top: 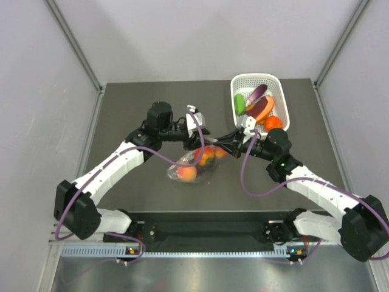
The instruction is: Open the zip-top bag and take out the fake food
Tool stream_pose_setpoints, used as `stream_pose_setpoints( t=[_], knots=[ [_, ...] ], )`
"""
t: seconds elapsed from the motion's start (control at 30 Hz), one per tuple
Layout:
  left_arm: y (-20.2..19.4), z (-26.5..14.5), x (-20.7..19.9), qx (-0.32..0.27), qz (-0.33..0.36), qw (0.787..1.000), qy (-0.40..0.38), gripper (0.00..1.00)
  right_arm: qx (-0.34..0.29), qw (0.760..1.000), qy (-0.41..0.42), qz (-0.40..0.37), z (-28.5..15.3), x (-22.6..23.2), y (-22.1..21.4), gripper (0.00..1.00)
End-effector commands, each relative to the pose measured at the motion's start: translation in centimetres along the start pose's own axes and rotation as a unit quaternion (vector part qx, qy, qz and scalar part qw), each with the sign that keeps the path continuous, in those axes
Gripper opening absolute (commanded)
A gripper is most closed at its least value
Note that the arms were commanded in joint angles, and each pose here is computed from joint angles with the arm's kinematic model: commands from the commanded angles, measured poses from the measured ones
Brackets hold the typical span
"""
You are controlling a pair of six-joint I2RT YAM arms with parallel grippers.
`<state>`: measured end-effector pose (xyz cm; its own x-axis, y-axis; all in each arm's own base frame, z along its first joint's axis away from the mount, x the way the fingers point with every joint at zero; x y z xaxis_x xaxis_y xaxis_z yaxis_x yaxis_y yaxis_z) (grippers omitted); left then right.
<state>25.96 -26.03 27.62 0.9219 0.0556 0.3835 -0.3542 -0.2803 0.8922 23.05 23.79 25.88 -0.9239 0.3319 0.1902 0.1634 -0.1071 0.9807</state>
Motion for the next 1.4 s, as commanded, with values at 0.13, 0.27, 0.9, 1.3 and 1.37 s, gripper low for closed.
stream_pose_setpoints(
  t=[0.13,0.27,0.9,1.3,1.37],
  knots=[
    [1.6,0.3,0.5,-0.036,0.027,0.999,-0.021,0.39,-0.009,0.999,0.022,-0.021,0.0,0.8,0.8,0.00],
    [1.5,0.4,0.3,-0.040,0.028,0.998,-0.029,0.25,-0.007,1.000,0.020,-0.022,0.0,0.8,0.8,0.00],
    [3.5,0.3,-0.9,-0.123,0.059,0.989,-0.058,0.00,-0.021,1.000,-0.010,-0.019,0.5,-0.1,1.7,0.00],
    [4.4,-1.1,-1.8,-0.156,0.083,0.984,-0.008,0.00,-0.023,1.000,-0.007,-0.010,0.0,0.3,1.2,0.01],
    [4.7,-1.3,-1.6,-0.160,0.087,0.983,-0.001,0.00,-0.020,1.000,-0.008,-0.008,0.0,0.1,1.0,0.01]
  ],
)
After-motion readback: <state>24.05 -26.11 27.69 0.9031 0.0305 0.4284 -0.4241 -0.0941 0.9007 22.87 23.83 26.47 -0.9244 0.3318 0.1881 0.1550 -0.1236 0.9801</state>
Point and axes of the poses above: each gripper's point midway between its finger pads, its own z axis out along the fingers, its own x axis along the line the jaws close on, y = z × x, the point moved 5 cm from there along -z, back along the fingers, and after that the axes turned 14 degrees about z, right-handed, at the moved point
